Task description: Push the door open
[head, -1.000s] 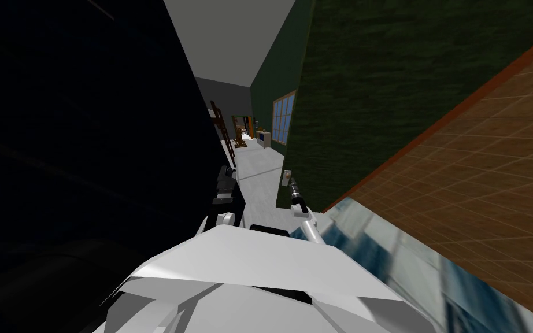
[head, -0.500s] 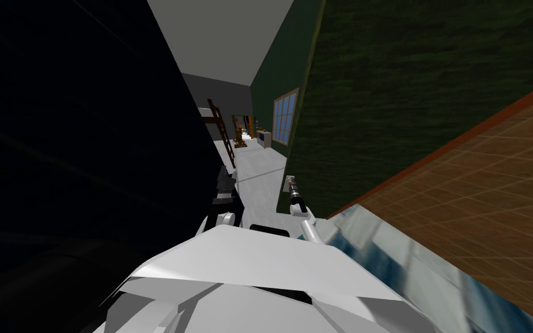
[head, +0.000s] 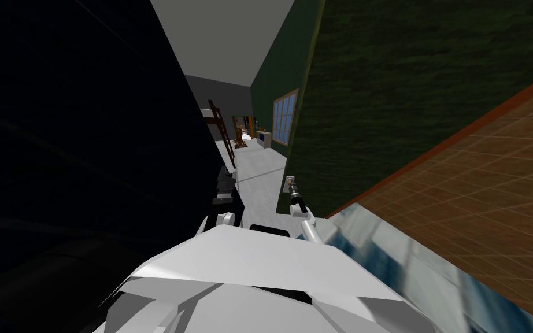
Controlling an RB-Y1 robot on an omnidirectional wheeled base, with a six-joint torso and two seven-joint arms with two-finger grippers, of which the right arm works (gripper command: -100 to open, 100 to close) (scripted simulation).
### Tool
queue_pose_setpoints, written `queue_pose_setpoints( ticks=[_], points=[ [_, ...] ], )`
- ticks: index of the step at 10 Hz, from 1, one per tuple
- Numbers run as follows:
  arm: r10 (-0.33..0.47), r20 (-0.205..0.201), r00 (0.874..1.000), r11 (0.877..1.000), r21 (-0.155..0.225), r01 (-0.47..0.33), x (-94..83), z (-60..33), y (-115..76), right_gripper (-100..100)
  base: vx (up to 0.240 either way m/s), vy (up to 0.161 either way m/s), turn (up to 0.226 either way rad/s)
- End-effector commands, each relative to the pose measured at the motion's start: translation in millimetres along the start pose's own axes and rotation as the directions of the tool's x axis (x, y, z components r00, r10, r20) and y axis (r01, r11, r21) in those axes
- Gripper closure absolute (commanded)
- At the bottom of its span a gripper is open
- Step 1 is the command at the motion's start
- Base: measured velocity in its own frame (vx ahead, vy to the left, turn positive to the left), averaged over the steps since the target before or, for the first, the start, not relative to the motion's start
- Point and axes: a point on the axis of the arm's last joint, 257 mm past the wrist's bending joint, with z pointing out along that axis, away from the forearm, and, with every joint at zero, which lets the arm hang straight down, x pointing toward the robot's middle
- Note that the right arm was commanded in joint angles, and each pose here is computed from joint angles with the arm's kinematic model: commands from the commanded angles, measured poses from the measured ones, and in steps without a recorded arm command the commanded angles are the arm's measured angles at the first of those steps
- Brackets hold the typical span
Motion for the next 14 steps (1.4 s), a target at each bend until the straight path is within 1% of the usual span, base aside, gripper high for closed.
queue_pose_setpoints(
  ticks=[1, 2, 6, 7, 10, 12, 13, 14],
  points=[
    [0.001, 0.0, 1.0, 1.0, -0.006, -0.001, 0.1, 1.0, 2.5, 100, -0.005, 0.001, -0.002],
    [-0.015, -0.005, 1.0, 1.0, 0.002, 0.015, -1.9, -1.3, -1.0, 100, 0.15, 0.002, -0.134],
    [-0.039, -0.016, 0.999, 0.999, 0.003, 0.039, -2.1, -3.4, -1.6, 100, 0.224, -0.006, -0.196],
    [-0.048, -0.022, 0.999, 0.999, 0.008, 0.048, 1.0, -5.5, -3.5, -100, -0.025, -0.027, -0.095],
    [-0.053, -0.026, 0.998, 0.999, 0.008, 0.053, 6.2, -6.3, -2.8, -100, -0.198, -0.045, -0.032],
    [-0.035, -0.033, 0.999, 0.999, 0.007, 0.036, 21.7, -7.1, -1.2, -100, -0.244, -0.012, -0.072],
    [-0.016, -0.038, 0.999, 1.0, 0.007, 0.016, 34.3, -7.4, 0.4, -100, -0.239, 0.044, -0.061],
    [-0.001, -0.04, 0.999, 1.0, 0.006, 0.001, 42.6, -7.6, 1.6, -100, -0.221, 0.074, -0.045]
  ],
)
